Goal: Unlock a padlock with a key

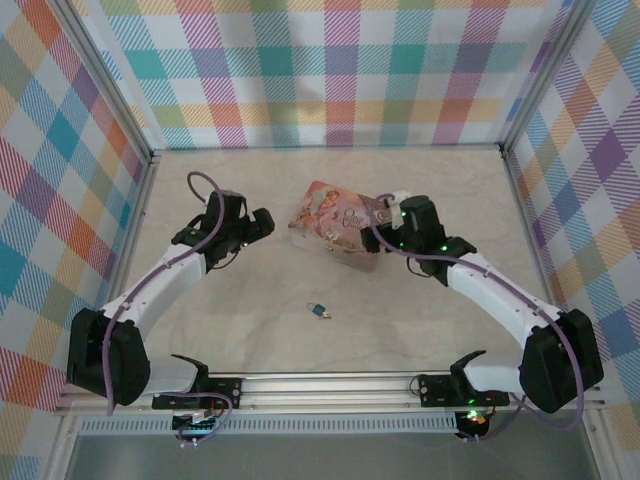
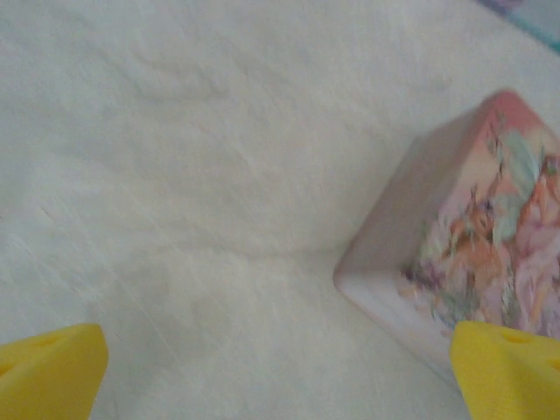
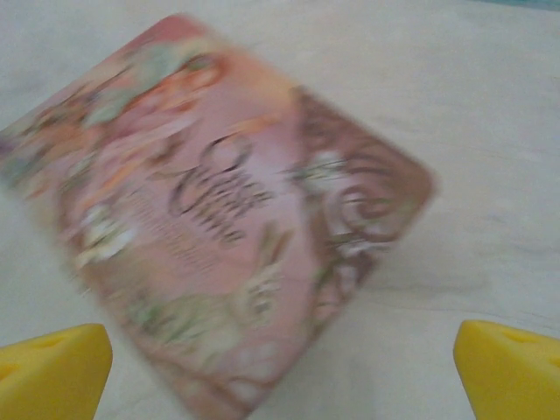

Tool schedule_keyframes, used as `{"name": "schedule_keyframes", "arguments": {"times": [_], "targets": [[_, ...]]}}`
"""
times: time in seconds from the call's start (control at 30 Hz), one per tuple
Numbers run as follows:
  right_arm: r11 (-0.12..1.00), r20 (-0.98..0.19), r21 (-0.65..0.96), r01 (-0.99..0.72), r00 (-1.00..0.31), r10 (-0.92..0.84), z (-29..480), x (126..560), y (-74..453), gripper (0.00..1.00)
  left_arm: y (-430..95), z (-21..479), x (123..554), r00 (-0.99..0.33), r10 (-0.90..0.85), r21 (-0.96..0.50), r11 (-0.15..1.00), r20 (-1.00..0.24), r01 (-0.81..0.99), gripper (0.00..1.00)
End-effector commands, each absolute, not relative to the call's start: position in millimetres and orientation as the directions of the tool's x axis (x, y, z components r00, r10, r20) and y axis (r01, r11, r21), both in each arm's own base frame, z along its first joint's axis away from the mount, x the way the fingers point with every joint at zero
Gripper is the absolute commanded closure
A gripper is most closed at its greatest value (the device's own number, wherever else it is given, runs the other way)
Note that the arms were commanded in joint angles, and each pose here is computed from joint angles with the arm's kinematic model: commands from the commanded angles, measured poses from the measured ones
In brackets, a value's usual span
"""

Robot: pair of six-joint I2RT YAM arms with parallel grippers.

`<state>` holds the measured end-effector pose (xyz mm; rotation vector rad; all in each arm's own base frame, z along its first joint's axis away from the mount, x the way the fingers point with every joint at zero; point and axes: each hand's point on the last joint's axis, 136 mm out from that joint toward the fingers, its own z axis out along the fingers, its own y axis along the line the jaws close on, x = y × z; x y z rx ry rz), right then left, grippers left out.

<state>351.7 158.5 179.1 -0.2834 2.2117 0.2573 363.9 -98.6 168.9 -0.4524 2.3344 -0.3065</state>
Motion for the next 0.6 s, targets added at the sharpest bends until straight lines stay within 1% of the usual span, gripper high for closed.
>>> {"name": "schedule_keyframes", "arguments": {"times": [0.0,0.07,0.1,0.13,0.2,0.27,0.37,0.43,0.57], "targets": [[0.987,-0.821,0.162,-0.008,-0.556,0.13,185,374,101,0.0,-60,194,373,-0.572,-0.301,-0.168,0.947,-0.763,-0.274,0.0],[0.978,-0.844,0.14,0.155,-0.497,0.2,180,380,64,0.0,-41,193,373,-0.535,-0.241,-0.072,0.946,-0.81,-0.317,0.0],[0.975,-0.861,0.113,0.191,-0.472,0.192,178,382,50,0.0,-31,196,375,-0.498,-0.215,-0.034,0.937,-0.84,-0.348,0.0],[0.972,-0.877,0.072,0.222,-0.45,0.168,174,383,39,0.0,-23,194,375,-0.492,-0.179,0.016,0.931,-0.852,-0.366,0.0],[0.95,-0.897,-0.025,0.31,-0.427,0.116,165,381,15,0.0,-7,185,372,-0.501,-0.119,0.107,0.911,-0.857,-0.398,0.0],[0.93,-0.89,-0.064,0.362,-0.443,0.111,152,377,0,0.0,5,171,372,-0.527,-0.096,0.157,0.897,-0.844,-0.414,0.0],[0.92,-0.87,-0.093,0.38,-0.481,0.11,132,377,-10,0.0,21,150,374,-0.546,-0.103,0.184,0.877,-0.832,-0.445,0.0],[0.92,-0.877,-0.107,0.376,-0.472,0.091,121,380,-13,0.0,28,138,377,-0.536,-0.101,0.189,0.868,-0.838,-0.46,0.0],[0.915,-0.901,-0.121,0.385,-0.429,0.062,110,385,-22,0.0,27,128,388,-0.442,-0.131,0.086,0.895,-0.887,-0.437,0.0]]}}
